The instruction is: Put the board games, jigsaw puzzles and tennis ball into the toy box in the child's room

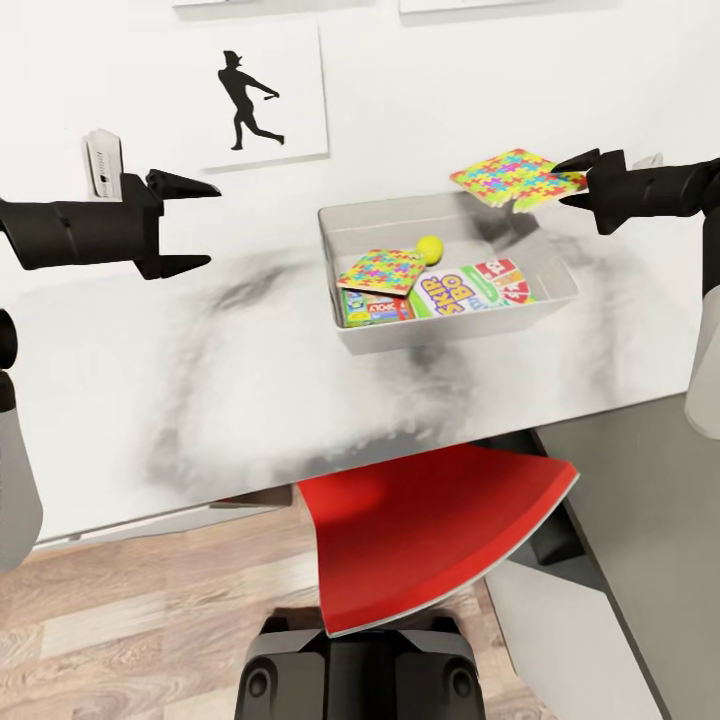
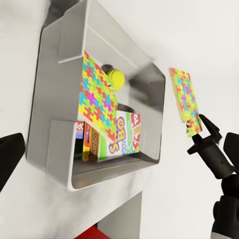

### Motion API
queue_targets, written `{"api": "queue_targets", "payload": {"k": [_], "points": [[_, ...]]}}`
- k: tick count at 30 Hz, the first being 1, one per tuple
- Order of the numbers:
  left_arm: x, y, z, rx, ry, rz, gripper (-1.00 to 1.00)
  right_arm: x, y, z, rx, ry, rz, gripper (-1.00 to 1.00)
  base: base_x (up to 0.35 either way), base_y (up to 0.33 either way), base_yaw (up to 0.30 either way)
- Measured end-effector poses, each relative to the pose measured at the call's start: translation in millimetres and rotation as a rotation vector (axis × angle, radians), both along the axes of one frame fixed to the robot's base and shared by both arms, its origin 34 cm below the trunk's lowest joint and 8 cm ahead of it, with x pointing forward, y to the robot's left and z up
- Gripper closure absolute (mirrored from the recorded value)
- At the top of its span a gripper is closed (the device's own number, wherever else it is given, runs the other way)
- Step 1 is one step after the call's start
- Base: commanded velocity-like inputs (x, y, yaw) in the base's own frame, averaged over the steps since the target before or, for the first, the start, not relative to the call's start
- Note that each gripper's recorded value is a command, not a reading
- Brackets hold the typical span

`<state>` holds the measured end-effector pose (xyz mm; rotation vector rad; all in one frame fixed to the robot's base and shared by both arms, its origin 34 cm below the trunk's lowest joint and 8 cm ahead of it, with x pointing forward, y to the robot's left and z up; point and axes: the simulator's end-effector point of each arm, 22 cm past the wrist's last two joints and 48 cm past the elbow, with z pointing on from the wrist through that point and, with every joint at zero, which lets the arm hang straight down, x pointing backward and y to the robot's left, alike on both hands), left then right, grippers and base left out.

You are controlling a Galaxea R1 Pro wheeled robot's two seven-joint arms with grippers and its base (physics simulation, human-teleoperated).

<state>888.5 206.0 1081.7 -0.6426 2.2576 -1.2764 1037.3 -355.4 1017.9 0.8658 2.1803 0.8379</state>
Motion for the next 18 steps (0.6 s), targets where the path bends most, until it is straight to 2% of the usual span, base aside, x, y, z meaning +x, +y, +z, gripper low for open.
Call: {"api": "queue_targets", "payload": {"k": [13, 18], "points": [[0, -4, 1, -0.009, -0.001, -0.005, -1.0, -1, -3, 0, -0.001, 0.002, -0.002, 1.0, 0.0, -0.002, 0.045], [0, -4, 2, -0.011, -0.002, -0.003, -1.0, -6, -2, -11, -0.003, 0.02, 0.0, 1.0, 0.0, 0.0, 0.006]]}}
